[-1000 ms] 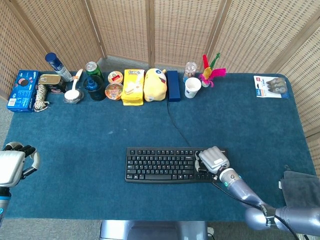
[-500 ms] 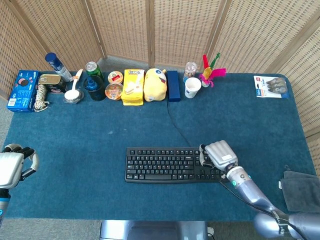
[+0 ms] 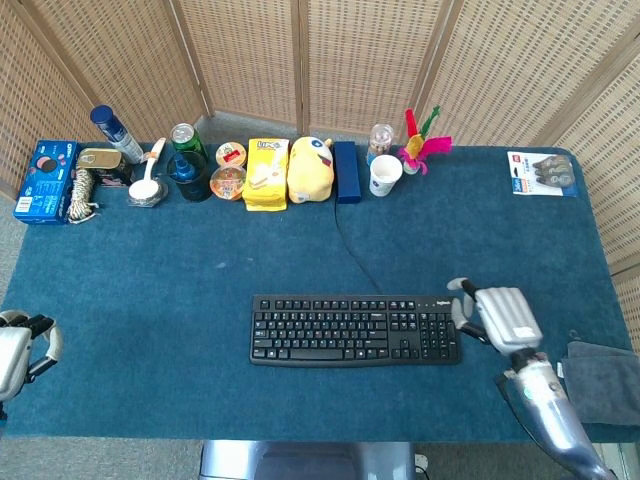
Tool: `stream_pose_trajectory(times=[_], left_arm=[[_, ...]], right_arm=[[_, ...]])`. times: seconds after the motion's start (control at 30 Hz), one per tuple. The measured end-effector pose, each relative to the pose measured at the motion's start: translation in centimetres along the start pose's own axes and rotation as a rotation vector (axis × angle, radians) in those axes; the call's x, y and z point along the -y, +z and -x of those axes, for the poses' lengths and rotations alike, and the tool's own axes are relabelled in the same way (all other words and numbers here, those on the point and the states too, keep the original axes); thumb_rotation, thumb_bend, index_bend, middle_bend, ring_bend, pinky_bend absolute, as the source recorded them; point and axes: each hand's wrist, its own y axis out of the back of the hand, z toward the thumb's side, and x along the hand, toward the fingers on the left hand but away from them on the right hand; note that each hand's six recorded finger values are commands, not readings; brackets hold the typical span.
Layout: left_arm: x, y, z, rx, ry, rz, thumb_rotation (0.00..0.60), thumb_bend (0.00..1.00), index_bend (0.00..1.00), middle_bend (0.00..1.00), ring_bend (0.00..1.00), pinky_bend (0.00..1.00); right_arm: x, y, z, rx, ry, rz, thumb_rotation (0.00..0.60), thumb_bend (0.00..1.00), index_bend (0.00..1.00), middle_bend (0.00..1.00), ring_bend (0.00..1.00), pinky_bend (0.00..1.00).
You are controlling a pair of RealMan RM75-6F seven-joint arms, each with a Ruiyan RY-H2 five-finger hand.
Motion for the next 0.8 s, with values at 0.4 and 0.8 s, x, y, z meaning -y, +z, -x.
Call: stream_pose_trajectory(times=[0.4, 0.8], left_arm=[[0.7, -0.6, 1.9, -0.022, -0.009, 0.035, 0.000, 0.53, 0.61, 0.58, 0.51, 0.30], [0.5, -0.7, 1.9, -0.023, 0.006, 0.035, 0.000, 0.53, 0.61, 0.58, 0.51, 0.30]], right_arm=[[1.9, -5.5, -6.5, 0.135, -0.087, 0.004, 0.000, 0.62, 0.29, 0.53, 0.62, 0.62], [1.6, -6.9, -7.4, 0.185, -0.118, 0.016, 0.000, 0.62, 0.29, 0.53, 0.62, 0.61]])
